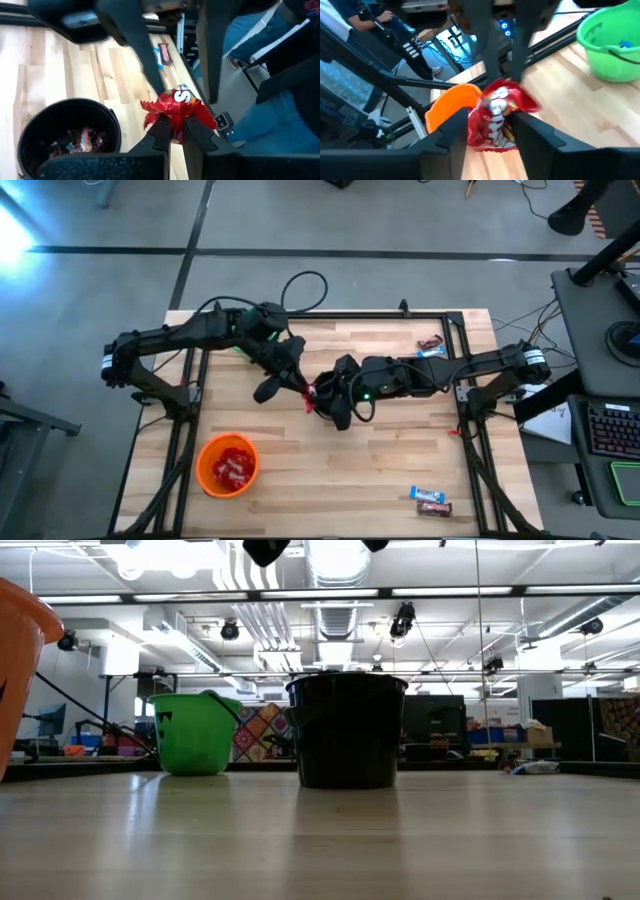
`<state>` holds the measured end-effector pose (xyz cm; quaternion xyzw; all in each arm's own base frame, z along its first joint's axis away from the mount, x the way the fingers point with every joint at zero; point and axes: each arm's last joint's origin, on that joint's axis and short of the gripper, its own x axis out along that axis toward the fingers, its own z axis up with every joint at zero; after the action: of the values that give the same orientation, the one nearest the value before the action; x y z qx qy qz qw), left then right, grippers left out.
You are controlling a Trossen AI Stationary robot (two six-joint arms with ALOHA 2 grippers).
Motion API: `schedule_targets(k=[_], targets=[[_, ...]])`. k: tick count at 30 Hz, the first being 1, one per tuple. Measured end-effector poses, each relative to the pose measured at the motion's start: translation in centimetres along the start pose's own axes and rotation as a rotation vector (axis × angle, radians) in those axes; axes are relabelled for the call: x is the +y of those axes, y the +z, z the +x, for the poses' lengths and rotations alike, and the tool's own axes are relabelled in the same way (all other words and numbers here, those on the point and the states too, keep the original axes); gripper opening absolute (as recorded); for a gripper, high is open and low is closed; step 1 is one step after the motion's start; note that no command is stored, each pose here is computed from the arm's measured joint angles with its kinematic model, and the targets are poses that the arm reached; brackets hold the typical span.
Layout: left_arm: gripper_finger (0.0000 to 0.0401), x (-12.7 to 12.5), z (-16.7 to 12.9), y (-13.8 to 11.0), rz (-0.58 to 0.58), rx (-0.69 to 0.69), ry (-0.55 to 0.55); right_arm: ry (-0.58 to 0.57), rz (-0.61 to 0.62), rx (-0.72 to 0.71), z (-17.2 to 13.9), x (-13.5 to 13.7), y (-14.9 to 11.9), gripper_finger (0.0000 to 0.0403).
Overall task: Sort candy
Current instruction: Put the red candy pack into the orange bucket
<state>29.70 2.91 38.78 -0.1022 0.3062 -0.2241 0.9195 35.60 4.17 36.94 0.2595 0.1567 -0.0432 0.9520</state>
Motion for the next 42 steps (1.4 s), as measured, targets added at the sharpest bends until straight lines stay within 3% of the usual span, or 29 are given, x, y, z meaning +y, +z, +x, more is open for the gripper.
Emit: schedule_targets(k=[9,18,26,33,42], targets=[[0.0001,-1.5,-1.2,-2.2,-0.093,0.184,-0.042,-0.028,0.002,-0.061,-1.4,-0.6,1.5,0.0185],[0.0001,-6.3,-3.2,-3.1,-0.112,0.216,-0.169,-0.127,0.01,-0.023,-1.9,-3.2,2.4,0.018],[0.0001,-9.1,-3.3,-4.7,-0.197,0.271,-0.103,-0.22,0.022,0.031,-2.0,-5.3,2.6,0.0182],[0.0001,-9.6,-1.5,-9.8,-0.383,0.418,-0.053,-0.222,0.025,0.029,-2.1,-5.6,2.8,0.0183],[0.0001,-9.7,-0.7,-15.4,-0.587,0.403,-0.067,-0.217,0.005,0.025,-2.4,-5.5,2.9,0.0183]])
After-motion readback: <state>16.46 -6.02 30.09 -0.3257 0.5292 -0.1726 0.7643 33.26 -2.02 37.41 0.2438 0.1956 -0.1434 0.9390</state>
